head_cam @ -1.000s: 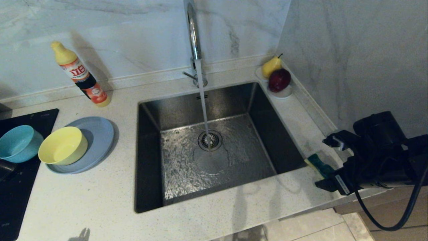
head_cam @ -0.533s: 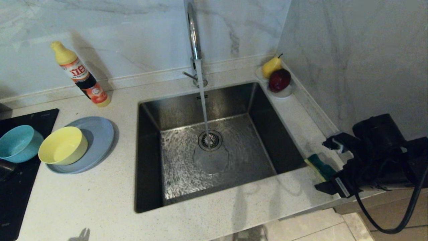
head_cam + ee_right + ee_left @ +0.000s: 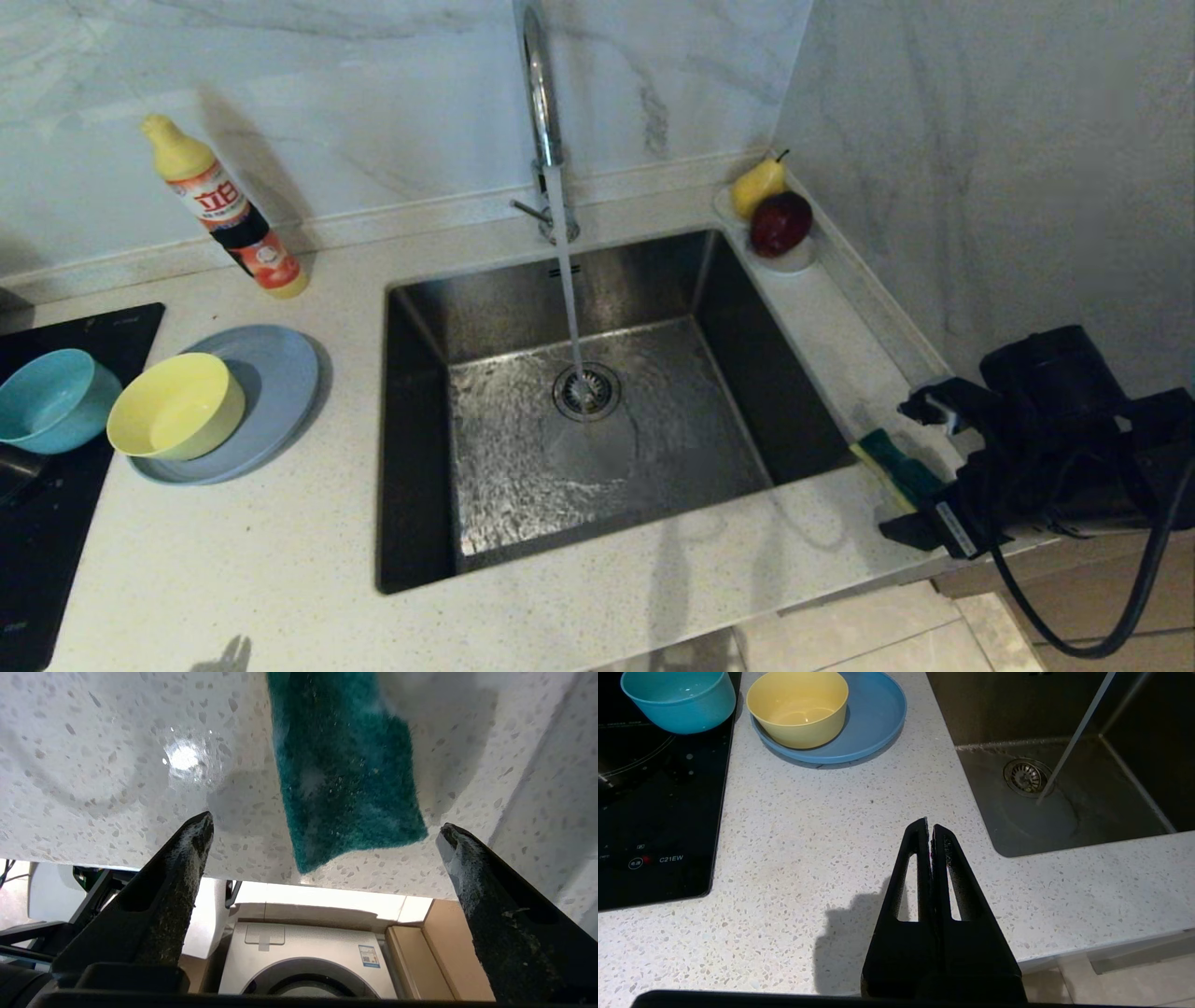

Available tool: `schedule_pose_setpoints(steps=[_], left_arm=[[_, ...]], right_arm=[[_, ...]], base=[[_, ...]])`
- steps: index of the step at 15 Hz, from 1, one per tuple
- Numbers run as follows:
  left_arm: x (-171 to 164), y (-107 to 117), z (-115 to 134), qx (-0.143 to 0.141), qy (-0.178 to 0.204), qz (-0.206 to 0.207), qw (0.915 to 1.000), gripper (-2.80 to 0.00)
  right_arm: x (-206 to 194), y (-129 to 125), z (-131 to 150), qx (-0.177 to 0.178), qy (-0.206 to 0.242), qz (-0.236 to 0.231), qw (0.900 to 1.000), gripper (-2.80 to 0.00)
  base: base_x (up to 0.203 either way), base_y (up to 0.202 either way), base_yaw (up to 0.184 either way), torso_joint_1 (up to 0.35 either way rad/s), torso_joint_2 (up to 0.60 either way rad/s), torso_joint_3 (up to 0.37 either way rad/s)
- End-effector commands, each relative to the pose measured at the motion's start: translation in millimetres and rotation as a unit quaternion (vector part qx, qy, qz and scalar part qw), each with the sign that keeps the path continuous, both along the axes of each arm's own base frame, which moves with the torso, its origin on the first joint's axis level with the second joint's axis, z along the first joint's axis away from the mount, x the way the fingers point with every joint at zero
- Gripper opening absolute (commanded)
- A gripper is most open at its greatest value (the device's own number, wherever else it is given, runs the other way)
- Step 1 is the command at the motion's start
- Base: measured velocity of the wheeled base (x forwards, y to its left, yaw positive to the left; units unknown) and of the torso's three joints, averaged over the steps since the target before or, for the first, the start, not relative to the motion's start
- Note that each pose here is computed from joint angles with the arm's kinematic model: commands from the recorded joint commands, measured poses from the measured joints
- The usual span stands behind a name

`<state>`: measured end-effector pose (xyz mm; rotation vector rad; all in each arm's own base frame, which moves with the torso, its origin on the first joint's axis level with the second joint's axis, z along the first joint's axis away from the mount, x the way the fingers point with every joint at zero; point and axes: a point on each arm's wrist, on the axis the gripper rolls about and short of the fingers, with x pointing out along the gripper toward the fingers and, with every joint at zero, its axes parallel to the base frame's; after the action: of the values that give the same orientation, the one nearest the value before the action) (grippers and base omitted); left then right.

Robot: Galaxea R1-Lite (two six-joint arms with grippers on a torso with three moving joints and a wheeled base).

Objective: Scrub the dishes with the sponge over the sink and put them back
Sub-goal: Pick up a bowl and the sponge

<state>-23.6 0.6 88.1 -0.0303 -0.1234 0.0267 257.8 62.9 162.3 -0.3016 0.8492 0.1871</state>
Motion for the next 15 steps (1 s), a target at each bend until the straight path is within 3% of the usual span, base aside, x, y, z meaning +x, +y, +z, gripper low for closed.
schedule_pose_setpoints(steps=[1,11,12,15], left_arm=[[3.4,0.0,-11.0,0.000,0.020,0.000,0.9998,-2.80],[3.4,0.0,-11.0,0.000,0.020,0.000,0.9998,-2.80],[3.4,0.0,-11.0,0.000,0.020,0.000,0.9998,-2.80],[3.4,0.0,-11.0,0.000,0.020,0.000,0.9998,-2.80]], right_arm=[[0.4,-0.1,-1.5,-0.002,0.003,0.000,1.000,0.00],[5.3,0.7,-3.1,-0.001,0.000,0.000,1.000,0.00],[6.5,1.0,-3.4,-0.001,-0.007,0.001,1.000,-2.80],[8.0,1.4,-4.8,-0.001,-0.008,0.002,1.000,-2.80]], base=[[0.000,0.000,0.000,0.000,0.00,0.000],[0.000,0.000,0.000,0.000,0.00,0.000],[0.000,0.000,0.000,0.000,0.00,0.000],[0.000,0.000,0.000,0.000,0.00,0.000]])
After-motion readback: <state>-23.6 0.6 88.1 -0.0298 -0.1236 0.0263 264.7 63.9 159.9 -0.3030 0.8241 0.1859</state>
